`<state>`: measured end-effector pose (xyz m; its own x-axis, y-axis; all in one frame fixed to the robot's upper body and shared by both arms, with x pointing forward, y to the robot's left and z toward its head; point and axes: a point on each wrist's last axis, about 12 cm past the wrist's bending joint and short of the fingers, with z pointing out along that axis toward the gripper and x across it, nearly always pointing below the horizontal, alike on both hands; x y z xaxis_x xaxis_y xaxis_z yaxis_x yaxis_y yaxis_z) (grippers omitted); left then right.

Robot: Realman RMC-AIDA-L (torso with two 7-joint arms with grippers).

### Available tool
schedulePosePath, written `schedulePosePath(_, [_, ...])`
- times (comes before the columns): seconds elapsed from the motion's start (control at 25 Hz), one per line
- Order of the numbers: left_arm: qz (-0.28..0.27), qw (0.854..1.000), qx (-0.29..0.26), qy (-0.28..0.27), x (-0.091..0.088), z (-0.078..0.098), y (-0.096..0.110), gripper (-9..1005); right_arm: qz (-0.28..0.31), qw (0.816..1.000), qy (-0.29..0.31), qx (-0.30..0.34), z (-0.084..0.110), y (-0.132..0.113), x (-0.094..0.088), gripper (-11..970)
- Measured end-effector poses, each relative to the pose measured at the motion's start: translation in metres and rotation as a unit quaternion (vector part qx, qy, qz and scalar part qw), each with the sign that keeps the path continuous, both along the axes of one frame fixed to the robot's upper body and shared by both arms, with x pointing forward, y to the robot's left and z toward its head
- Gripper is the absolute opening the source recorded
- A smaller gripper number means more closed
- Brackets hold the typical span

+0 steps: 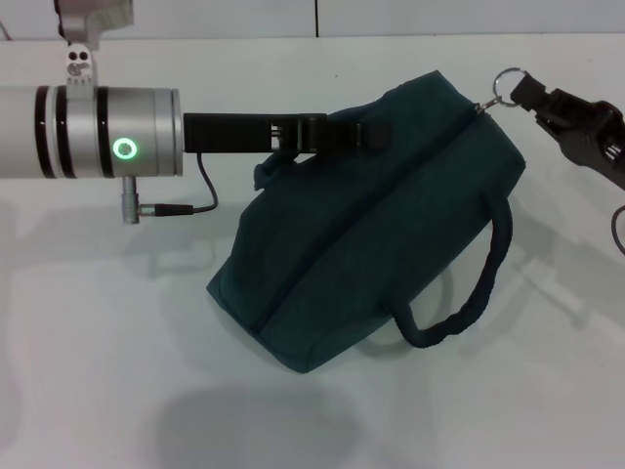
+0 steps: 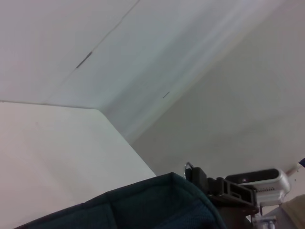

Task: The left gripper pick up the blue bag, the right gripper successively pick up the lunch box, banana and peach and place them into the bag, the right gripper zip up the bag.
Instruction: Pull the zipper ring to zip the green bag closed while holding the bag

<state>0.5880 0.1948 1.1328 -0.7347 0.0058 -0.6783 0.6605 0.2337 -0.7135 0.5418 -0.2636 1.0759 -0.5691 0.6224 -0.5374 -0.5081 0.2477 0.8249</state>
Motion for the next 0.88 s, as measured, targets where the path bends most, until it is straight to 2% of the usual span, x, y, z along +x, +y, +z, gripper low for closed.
schedulePosePath(0.4, [-0.016,1.000,-0.017,0.000,-0.009,-0.001,0.004,48,-0.015,1.000,0.024,0.001,-0.008,-0.008,-0.007,22])
schedulePosePath(0.88, [-0.025,0.998,-0.049,-0.012,-0.018,0.001,0.011,48,-0.032,0.998,0.049,-0.021,-0.016,-0.010,-0.004,22])
